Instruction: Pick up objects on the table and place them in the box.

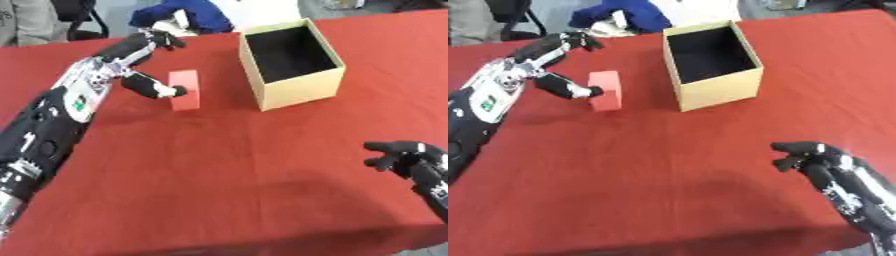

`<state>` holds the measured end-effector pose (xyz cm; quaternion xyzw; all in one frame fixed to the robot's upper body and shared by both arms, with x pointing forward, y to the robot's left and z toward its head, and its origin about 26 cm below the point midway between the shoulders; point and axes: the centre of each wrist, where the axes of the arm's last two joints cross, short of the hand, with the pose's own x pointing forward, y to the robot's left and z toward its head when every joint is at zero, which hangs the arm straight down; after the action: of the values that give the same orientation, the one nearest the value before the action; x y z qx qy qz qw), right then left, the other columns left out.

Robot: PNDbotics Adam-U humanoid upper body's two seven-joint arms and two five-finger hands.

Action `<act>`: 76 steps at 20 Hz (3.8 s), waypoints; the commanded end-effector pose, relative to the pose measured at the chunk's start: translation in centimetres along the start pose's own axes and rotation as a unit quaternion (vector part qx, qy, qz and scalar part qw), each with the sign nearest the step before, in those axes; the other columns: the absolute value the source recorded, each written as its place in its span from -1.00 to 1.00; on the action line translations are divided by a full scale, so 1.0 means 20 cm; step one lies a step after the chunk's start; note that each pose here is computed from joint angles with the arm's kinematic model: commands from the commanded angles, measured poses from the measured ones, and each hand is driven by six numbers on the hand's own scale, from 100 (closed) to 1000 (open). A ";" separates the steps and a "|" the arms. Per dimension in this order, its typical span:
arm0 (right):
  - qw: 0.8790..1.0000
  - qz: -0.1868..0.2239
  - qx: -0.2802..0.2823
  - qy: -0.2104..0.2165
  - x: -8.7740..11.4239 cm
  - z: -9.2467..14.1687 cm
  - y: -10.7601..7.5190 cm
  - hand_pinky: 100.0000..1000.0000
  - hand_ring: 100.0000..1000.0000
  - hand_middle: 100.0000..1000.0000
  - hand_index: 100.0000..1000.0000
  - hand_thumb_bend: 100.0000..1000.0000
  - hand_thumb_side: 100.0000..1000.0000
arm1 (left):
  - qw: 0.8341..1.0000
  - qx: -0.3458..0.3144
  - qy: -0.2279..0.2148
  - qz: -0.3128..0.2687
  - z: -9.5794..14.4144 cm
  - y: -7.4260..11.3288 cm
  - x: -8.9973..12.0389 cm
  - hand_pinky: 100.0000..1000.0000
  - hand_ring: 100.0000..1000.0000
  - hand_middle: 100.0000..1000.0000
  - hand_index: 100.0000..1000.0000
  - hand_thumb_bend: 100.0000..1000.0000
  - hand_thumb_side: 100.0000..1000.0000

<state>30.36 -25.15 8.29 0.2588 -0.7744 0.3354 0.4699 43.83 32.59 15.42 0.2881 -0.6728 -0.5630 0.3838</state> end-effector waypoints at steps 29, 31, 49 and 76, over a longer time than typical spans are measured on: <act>1.000 0.011 0.012 -0.001 0.02 -0.01 -0.01 0.66 0.85 0.09 0.61 -1.00 0.00 | 0.998 0.000 0.045 -0.034 -0.05 -0.01 -0.10 1.00 0.56 0.54 0.74 -0.04 -0.07; 1.000 0.011 0.013 -0.001 0.02 -0.02 -0.01 0.66 0.85 0.09 0.61 -1.00 0.00 | 0.998 0.001 0.049 -0.034 -0.05 -0.01 -0.10 1.00 0.55 0.53 0.73 -0.04 -0.08; 1.000 0.013 0.017 -0.004 0.02 -0.02 -0.02 0.66 0.85 0.09 0.61 -1.00 0.00 | 0.997 -0.012 0.062 -0.049 -0.05 -0.04 -0.12 1.00 0.32 0.24 0.65 -0.12 -0.12; 1.000 0.008 0.025 -0.006 0.03 -0.03 -0.01 0.66 0.85 0.09 0.61 -1.00 0.00 | 0.998 0.056 0.004 -0.006 -0.13 0.22 0.02 0.92 -0.13 -0.53 0.37 -0.58 -0.61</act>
<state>30.56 -24.83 8.36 0.2655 -0.7682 0.3496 0.4661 46.08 31.37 17.60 0.3035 -0.6923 -0.5293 0.3854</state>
